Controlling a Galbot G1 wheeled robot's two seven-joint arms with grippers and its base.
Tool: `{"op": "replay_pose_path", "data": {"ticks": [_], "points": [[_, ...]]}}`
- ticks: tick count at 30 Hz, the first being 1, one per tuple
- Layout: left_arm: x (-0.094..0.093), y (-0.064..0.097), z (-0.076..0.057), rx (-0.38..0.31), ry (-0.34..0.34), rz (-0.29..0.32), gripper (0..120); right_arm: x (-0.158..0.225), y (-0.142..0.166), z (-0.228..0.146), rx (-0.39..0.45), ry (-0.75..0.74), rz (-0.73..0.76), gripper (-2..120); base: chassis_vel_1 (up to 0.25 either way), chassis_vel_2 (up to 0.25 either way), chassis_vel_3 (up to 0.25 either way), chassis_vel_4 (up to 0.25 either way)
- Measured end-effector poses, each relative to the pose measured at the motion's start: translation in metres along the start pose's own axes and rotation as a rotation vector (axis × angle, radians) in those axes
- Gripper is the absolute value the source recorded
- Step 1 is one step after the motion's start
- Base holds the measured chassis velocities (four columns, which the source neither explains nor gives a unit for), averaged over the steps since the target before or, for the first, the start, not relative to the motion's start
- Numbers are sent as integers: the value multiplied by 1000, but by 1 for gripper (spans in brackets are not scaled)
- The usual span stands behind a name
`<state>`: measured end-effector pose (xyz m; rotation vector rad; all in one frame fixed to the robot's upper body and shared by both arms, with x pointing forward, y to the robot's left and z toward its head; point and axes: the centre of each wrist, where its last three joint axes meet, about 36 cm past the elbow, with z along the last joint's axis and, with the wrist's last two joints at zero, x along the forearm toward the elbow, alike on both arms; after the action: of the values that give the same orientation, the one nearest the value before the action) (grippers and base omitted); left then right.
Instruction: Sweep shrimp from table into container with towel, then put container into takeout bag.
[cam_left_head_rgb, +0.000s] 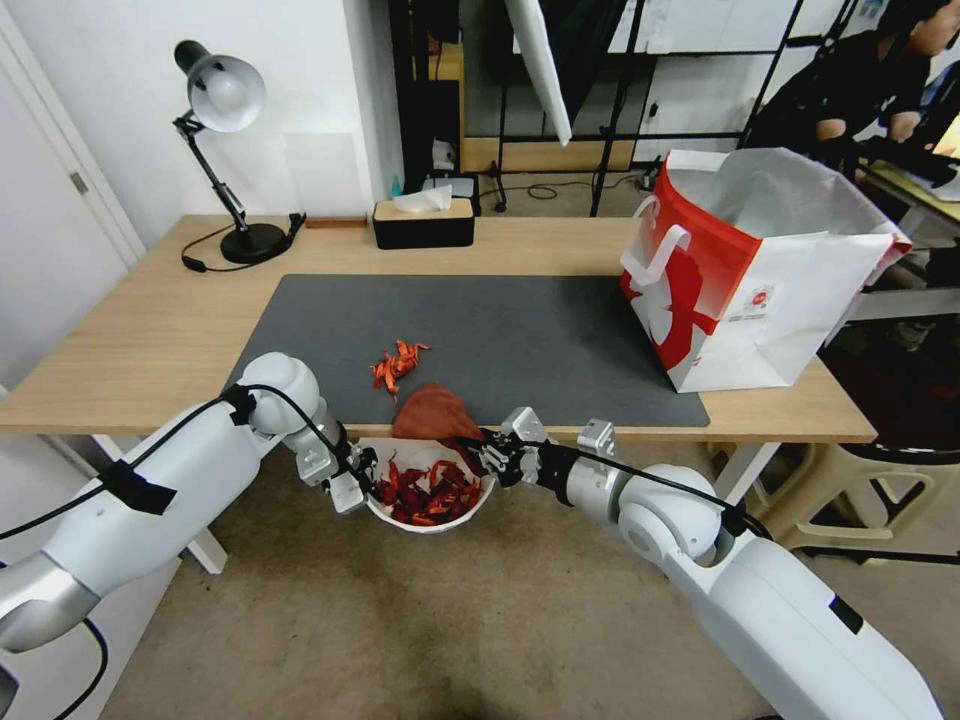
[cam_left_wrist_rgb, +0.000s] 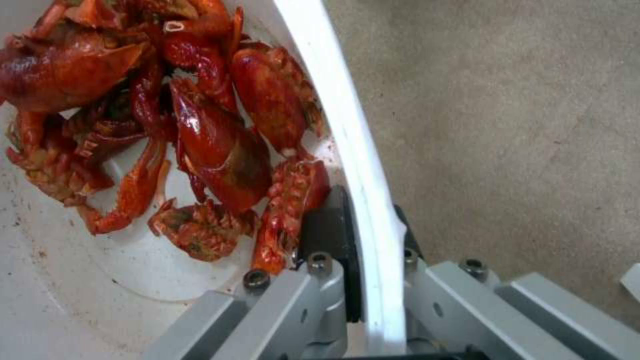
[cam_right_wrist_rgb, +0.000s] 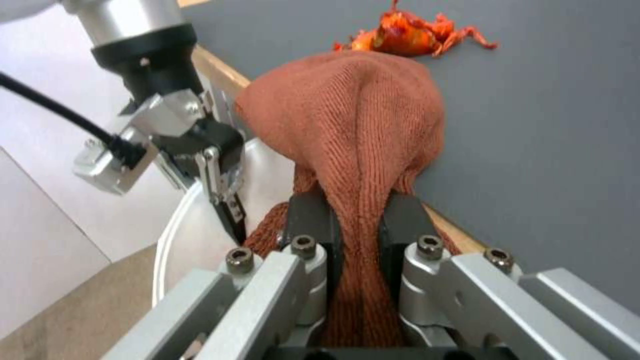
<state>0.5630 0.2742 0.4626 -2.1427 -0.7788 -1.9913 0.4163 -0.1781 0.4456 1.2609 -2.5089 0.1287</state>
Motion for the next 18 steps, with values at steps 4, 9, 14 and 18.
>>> {"op": "replay_pose_path", "data": {"ticks": [4,9,14,18], "points": [[-1,0,0,-1,0,2,0,3,-2,-5,-2,-22,6,7,0,0,0,0],[-1,0,0,-1,1,4,0,11,-11,-15,-12,-70,23,7,0,0,0,0],[-2,-3,0,4,-1,6,0,10,-24,-25,-44,-142,52,7,0,0,0,0],[-3,-12,0,15,-2,10,0,-6,-44,-42,-72,-210,112,7,0,0,0,0]]}}
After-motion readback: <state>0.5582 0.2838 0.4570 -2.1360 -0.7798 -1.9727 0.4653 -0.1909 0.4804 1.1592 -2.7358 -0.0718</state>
